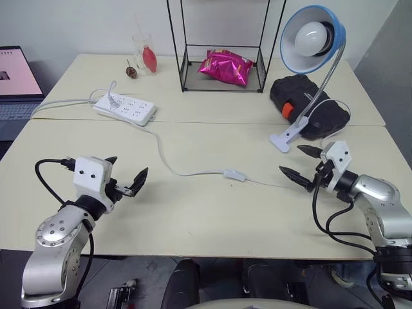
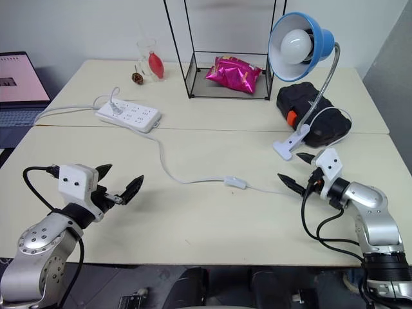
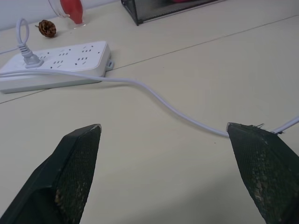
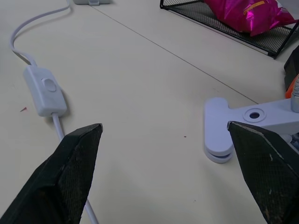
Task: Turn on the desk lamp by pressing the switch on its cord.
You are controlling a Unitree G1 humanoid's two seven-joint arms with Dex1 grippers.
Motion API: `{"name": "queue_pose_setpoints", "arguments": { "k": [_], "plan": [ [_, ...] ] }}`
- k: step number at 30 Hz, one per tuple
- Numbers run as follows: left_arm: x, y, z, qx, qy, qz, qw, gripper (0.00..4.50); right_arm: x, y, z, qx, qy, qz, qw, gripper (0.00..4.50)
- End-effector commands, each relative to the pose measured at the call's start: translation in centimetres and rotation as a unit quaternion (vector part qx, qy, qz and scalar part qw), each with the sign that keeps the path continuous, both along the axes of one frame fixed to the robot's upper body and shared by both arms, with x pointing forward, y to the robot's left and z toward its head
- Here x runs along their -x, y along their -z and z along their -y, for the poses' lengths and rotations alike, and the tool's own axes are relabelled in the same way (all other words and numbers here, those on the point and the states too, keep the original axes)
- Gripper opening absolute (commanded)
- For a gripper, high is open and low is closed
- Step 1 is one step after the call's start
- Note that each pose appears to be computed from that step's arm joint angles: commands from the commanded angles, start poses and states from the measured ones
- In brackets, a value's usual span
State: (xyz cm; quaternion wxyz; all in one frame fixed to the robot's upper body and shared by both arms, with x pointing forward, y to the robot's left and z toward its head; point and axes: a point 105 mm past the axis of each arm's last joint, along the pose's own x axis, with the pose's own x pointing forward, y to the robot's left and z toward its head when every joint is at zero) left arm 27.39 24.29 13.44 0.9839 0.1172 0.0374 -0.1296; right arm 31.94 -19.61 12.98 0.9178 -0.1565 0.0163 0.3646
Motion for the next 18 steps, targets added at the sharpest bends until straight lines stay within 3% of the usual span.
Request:
{"name": "queue_pose_setpoints", "arguments": {
  "k": [1,8,18],
  "plan": [
    [0.0,-1.8,0.1,-0.011,0.012,0.038,0.999,4.48,-0.1,-1.5,0.1,0.01,-0.007,0.031,0.999,4.5],
    [-0.1,-1.1,0.3,-0.031,0.024,0.014,0.999,4.48,-0.1,-1.7,-0.1,0.011,-0.008,0.035,0.999,4.5],
    [-0.7,-3.2,0.1,-0.029,0.044,0.071,0.996,4.48,0.0,-1.7,-0.7,0.011,-0.014,0.037,0.999,4.5]
  ]
}}
